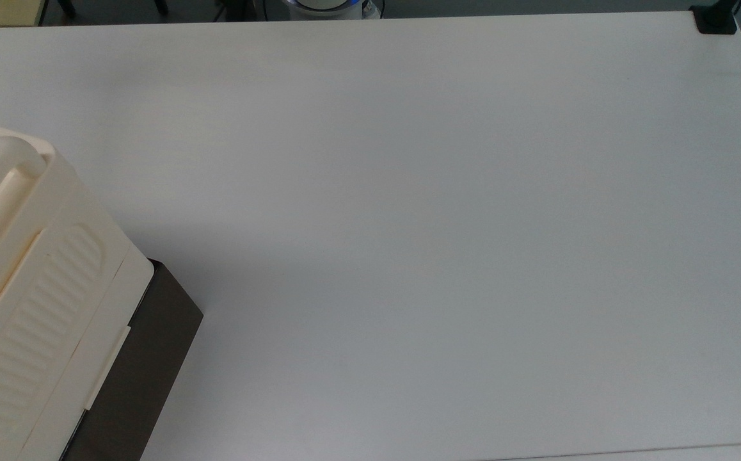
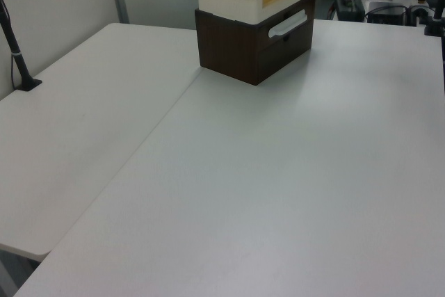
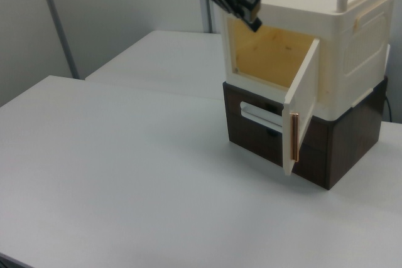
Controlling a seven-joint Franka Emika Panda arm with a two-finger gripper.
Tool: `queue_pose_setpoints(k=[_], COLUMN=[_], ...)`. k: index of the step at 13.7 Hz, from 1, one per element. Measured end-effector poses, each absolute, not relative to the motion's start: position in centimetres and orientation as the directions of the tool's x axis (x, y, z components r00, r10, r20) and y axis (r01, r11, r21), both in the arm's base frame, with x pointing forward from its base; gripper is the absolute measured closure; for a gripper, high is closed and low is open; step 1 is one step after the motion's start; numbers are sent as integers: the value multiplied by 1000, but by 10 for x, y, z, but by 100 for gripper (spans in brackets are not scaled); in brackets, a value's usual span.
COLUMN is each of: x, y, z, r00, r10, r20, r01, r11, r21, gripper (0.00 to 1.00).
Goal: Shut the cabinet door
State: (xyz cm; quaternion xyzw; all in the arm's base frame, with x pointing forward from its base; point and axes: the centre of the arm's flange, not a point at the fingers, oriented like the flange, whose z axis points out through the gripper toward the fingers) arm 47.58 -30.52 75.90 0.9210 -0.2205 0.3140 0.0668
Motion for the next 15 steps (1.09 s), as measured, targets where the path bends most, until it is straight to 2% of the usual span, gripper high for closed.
queue_pose_setpoints(k=[4, 6, 11, 15], x=[448, 440, 425, 436], y=[-353, -369, -399, -405], z=[764, 759, 731, 697], r00=[631, 621, 690, 744], r10=[-409, -412, -363, -347], r20=[659, 667, 627, 571], r01=[-534, -552, -520, -489], r11=[-845, -834, -851, -865], r21=[-14, -2, 79, 111], gripper=[99, 99, 99, 99])
